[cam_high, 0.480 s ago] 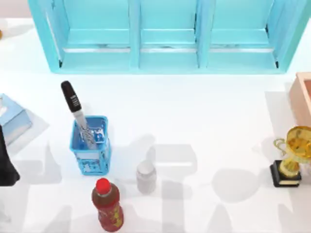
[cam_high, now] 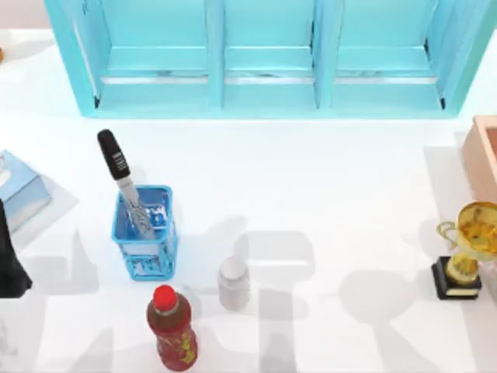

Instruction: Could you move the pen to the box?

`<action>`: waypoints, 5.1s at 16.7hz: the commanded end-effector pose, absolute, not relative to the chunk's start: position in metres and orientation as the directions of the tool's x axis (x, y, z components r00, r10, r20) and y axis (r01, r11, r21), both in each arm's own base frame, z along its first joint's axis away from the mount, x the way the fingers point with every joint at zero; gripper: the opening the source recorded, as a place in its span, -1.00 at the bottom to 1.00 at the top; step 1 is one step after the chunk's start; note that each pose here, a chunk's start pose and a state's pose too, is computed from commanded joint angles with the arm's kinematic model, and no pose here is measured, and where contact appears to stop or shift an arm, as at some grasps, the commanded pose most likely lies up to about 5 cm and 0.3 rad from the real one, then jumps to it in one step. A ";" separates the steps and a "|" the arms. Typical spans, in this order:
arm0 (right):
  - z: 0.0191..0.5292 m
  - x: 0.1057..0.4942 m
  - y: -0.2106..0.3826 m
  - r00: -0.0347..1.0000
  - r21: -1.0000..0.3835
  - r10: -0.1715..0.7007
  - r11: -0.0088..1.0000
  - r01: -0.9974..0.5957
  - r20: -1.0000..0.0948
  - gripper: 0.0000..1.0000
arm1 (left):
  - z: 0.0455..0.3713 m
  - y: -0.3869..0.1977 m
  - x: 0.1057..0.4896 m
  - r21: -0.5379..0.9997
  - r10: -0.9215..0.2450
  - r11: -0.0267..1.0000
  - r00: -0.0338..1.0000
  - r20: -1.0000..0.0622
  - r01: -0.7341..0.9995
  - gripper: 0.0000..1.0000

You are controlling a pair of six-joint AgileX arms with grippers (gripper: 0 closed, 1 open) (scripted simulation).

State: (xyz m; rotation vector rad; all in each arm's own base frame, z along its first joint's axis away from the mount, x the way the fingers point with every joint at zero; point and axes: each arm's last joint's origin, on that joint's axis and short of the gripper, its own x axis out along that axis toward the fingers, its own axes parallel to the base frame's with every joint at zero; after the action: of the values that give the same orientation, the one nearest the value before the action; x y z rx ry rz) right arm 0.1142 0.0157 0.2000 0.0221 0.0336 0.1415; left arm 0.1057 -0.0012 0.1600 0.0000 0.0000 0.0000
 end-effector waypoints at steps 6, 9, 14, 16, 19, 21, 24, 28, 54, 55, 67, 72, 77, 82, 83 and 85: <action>0.253 0.173 0.080 0.893 0.090 0.404 0.915 -0.393 -0.200 1.00 | 0.160 -0.001 0.106 0.000 0.000 1.000 1.000 0.000 0.000 1.00; 0.251 0.214 0.142 0.796 0.124 0.515 0.855 -0.503 -0.320 1.00 | 0.160 -0.001 0.106 0.000 0.000 1.000 1.000 0.000 0.000 1.00; 0.211 0.243 0.255 0.622 0.164 0.635 0.748 -0.643 -0.457 1.00 | 0.160 -0.001 0.106 0.000 0.000 1.000 1.000 0.000 0.000 1.00; 0.193 0.242 0.286 0.569 0.172 0.656 0.717 -0.676 -0.496 1.00 | 0.160 -0.001 0.106 0.000 0.000 1.000 1.000 0.000 0.000 1.00; 0.174 0.235 0.315 0.515 0.179 0.672 0.684 -0.708 -0.532 1.00 | 0.160 -0.001 0.106 0.000 0.000 1.000 1.000 0.000 0.000 1.00; 0.170 0.233 0.320 0.504 0.180 0.675 0.677 -0.714 -0.540 1.00 | 0.160 -0.001 0.106 0.000 0.000 1.000 1.000 0.000 0.000 1.00; 0.170 0.233 0.320 0.504 0.180 0.675 0.677 -0.714 -0.540 1.00 | 0.160 -0.001 0.106 0.000 0.000 1.000 1.000 0.000 0.000 1.00; 0.168 0.239 0.324 0.506 0.180 0.674 0.678 -0.713 -0.538 1.00 | 0.160 -0.001 0.106 0.000 0.000 1.000 1.000 0.000 0.000 1.00; 0.116 0.283 0.388 0.504 0.180 0.675 0.677 -0.714 -0.540 -0.66 | 0.160 -0.001 0.106 0.000 0.000 1.000 1.000 0.000 0.000 1.00; 0.116 0.283 0.388 0.504 0.180 0.675 0.677 -0.714 -0.540 -0.81 | 0.160 -0.001 0.106 0.000 0.000 1.000 1.000 0.000 0.000 1.00; 0.121 0.287 0.382 0.504 0.181 0.673 0.679 -0.712 -0.542 -1.00 | 0.160 -0.001 0.106 0.000 0.000 1.000 1.000 0.000 0.000 1.00; 0.171 0.297 0.330 0.490 0.180 0.654 0.686 -0.705 -0.576 -1.00 | 0.160 -0.001 0.106 0.000 0.000 1.000 1.000 0.000 0.000 1.00; 0.263 0.286 0.266 0.532 0.176 0.684 0.681 -0.711 -0.499 -1.00 | 0.160 -0.001 0.106 0.000 0.000 1.000 1.000 0.000 0.000 1.00; 0.268 0.281 0.238 0.503 0.185 0.679 0.674 -0.715 -0.535 -1.00 | 0.160 -0.001 0.106 0.000 0.000 1.000 1.000 0.000 0.000 1.00; 0.268 0.281 0.238 0.503 0.185 0.679 0.674 -0.715 -0.535 -1.00 | 0.160 -0.001 0.106 0.000 0.000 1.000 1.000 0.000 0.000 1.00; 0.269 0.281 0.240 0.502 0.184 0.682 0.672 -0.717 -0.532 -1.00 | 0.160 -0.001 0.106 0.000 0.000 1.000 1.000 0.000 0.000 1.00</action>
State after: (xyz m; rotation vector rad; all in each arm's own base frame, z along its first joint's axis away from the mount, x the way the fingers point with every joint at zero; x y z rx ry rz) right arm 0.2809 0.2400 0.2688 -0.0632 0.6140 0.8455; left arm 0.1057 -0.0012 0.1600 0.0000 0.0000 0.0000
